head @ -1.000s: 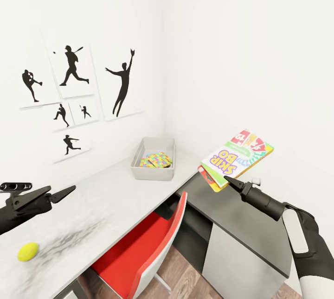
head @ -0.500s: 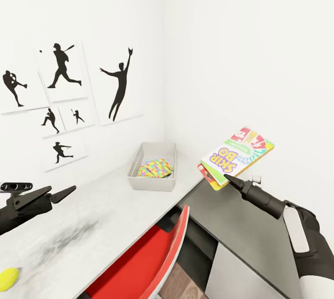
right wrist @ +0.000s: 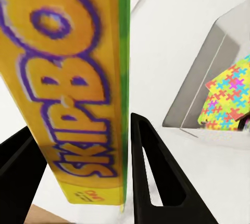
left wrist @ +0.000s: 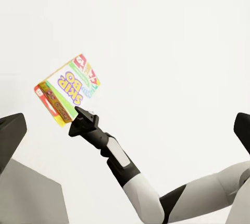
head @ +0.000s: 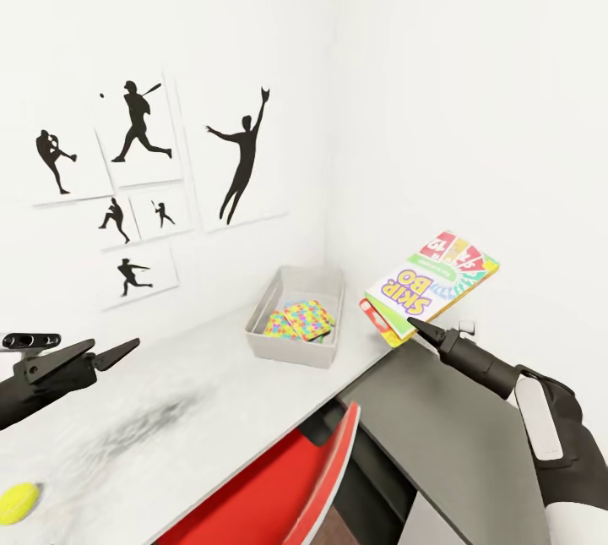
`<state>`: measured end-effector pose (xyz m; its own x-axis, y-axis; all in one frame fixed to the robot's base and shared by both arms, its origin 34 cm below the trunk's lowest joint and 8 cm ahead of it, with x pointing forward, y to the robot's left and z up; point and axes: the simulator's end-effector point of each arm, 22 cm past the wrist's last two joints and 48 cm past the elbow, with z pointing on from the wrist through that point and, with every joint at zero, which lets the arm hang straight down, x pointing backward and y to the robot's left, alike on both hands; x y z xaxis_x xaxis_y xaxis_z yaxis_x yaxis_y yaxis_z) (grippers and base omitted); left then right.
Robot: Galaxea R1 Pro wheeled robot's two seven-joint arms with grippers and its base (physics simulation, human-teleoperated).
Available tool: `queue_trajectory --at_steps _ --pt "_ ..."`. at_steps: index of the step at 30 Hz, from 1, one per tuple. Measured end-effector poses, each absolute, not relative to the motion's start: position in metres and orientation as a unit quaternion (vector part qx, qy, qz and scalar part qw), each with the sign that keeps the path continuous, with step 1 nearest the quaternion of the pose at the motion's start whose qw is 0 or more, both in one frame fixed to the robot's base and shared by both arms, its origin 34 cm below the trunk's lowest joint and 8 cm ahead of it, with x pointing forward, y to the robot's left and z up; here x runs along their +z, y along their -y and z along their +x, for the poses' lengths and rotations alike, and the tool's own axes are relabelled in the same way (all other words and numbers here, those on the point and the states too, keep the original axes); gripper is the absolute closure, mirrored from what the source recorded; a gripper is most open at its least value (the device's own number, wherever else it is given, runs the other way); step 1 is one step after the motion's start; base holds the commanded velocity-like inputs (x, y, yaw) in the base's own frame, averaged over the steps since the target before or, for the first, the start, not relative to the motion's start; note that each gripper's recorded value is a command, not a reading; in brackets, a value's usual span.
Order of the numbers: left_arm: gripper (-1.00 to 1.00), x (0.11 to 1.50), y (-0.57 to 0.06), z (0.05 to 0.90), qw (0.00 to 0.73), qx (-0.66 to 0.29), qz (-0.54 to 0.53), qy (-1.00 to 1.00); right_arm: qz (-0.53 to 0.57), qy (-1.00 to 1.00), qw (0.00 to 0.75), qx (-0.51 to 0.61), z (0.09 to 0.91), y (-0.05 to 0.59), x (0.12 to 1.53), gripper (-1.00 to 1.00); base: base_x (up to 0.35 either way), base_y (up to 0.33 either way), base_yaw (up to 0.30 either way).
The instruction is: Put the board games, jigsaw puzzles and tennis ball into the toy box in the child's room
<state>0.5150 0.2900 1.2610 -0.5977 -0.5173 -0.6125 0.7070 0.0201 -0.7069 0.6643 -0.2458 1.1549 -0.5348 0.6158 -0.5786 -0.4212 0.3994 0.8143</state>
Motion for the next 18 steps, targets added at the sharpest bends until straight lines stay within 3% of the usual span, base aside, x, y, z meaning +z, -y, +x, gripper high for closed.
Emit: queue_trajectory --at_steps 5,18 --pt "-1.00 1.2610 -0.2898 0.5151 0.440 -0.695 0.084 -0.562 0.071 -0.687 0.478 0.543 0.6643 0.2461 1.1552 1.00 0.155 0.109 0.194" --pt "-1.00 1.2612 -0.2897 0.5148 0.440 -0.696 0.085 -0.561 0.070 -0.685 0.478 0.545 0.6640 0.2463 1.1566 1.00 0.203 -0.025 0.010"
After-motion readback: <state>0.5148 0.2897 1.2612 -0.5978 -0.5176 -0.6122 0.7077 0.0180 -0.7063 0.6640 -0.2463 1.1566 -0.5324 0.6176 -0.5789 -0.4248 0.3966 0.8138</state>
